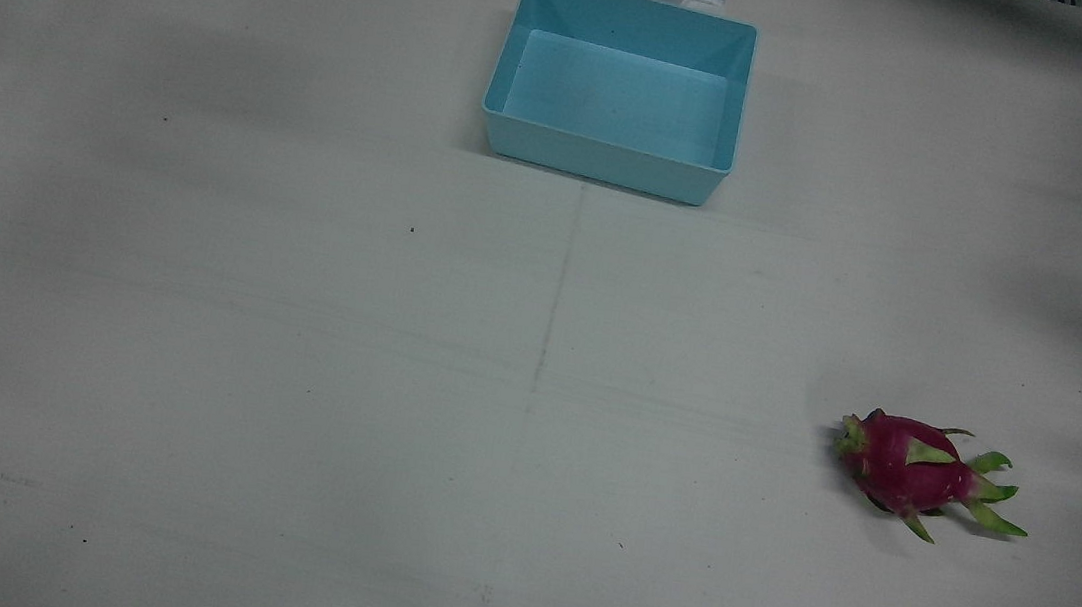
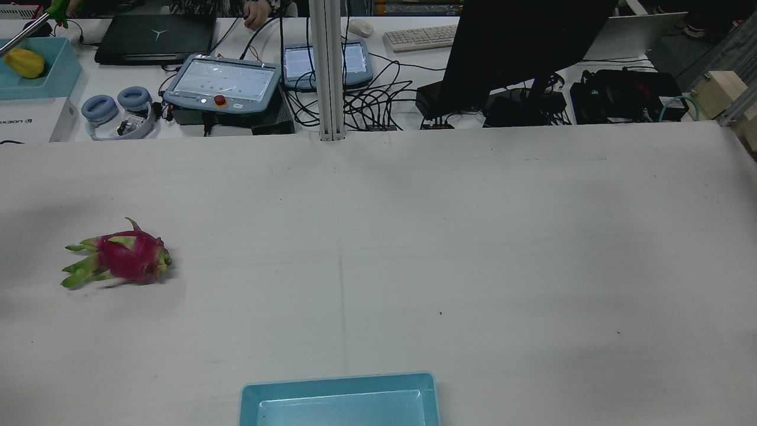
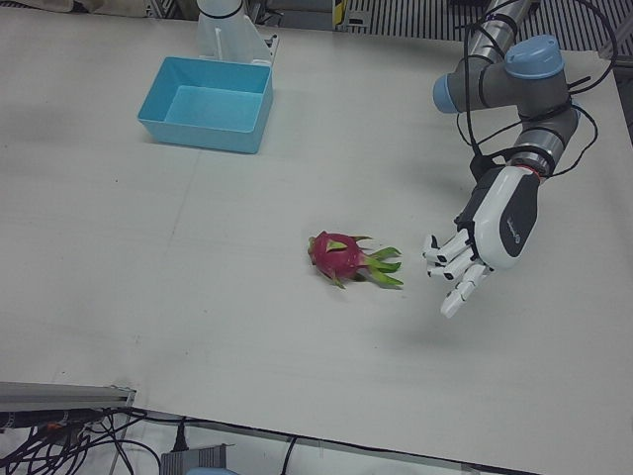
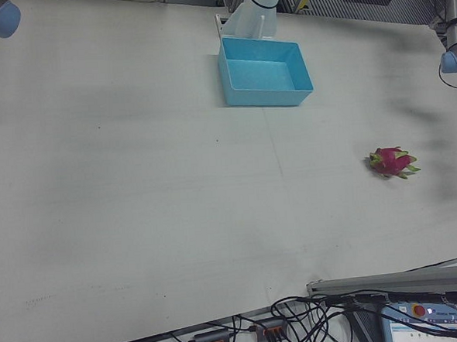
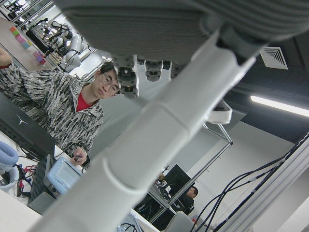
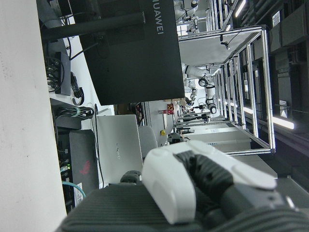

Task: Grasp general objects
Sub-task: 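Reach the left hand down to the pink dragon fruit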

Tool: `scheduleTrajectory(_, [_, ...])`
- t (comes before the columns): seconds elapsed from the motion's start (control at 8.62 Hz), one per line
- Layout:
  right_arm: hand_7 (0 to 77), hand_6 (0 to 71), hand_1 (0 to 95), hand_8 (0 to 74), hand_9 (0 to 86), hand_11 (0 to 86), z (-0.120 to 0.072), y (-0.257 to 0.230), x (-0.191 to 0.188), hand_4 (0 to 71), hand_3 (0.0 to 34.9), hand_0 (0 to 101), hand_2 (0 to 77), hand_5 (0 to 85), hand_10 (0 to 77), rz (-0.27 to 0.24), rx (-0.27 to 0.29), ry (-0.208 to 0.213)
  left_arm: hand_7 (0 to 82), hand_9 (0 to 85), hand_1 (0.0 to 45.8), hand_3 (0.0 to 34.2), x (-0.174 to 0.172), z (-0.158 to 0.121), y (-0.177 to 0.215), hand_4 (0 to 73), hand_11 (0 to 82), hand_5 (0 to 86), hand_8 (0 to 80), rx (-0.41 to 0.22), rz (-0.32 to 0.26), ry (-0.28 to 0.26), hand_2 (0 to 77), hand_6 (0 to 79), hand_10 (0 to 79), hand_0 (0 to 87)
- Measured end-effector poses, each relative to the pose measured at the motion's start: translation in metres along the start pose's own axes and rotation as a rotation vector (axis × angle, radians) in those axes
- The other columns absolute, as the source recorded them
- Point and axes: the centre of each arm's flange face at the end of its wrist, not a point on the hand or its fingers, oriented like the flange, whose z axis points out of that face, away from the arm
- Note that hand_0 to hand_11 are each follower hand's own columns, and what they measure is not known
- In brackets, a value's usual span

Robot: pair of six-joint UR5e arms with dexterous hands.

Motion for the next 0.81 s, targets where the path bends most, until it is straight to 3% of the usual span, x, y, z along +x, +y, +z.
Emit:
scheduleTrajectory(0.12, [0.0, 0.0, 94.9, 0.0, 0.5, 0.5, 0.000, 0.000, 0.000, 0.0, 0.0, 0, 77.4, 0.0, 0.0, 0.000, 0.000, 0.000, 62.2, 10.9, 0.0, 0.0, 0.004, 0.002, 0.009, 13.1, 2.2, 70.4, 2.2, -0.012, 0.043, -0.024, 0.0, 15.3, 23.5, 79.8])
scheduleTrajectory(0.23, [0.0, 0.0, 94.9, 0.0, 0.5, 0.5, 0.000, 0.000, 0.000, 0.0, 0.0, 0, 77.4, 0.0, 0.0, 0.000, 0.000, 0.001, 54.5, 7.1, 0.0, 0.0, -0.003, 0.006, 0.030, 8.2, 1.1, 70.9, 2.2, -0.030, 0.091, -0.073, 0.0, 2.2, 23.5, 79.8])
scheduleTrajectory(0.46, [0.0, 0.0, 94.9, 0.0, 0.5, 0.5, 0.000, 0.000, 0.000, 0.0, 0.0, 0, 77.4, 0.0, 0.0, 0.000, 0.000, 0.001, 50.2, 6.5, 0.0, 0.0, -0.025, 0.028, 0.090, 8.2, 0.5, 70.9, 1.6, -0.084, 0.202, -0.180, 0.0, 0.0, 23.5, 80.0])
scheduleTrajectory(0.81, [0.0, 0.0, 94.9, 0.0, 0.5, 0.5, 0.000, 0.000, 0.000, 0.0, 0.0, 0, 77.4, 0.0, 0.0, 0.000, 0.000, 0.001, 49.6, 6.5, 0.0, 0.0, -0.073, 0.058, 0.185, 8.2, 1.1, 70.9, 2.2, -0.090, 0.272, -0.260, 0.0, 0.0, 23.5, 79.8])
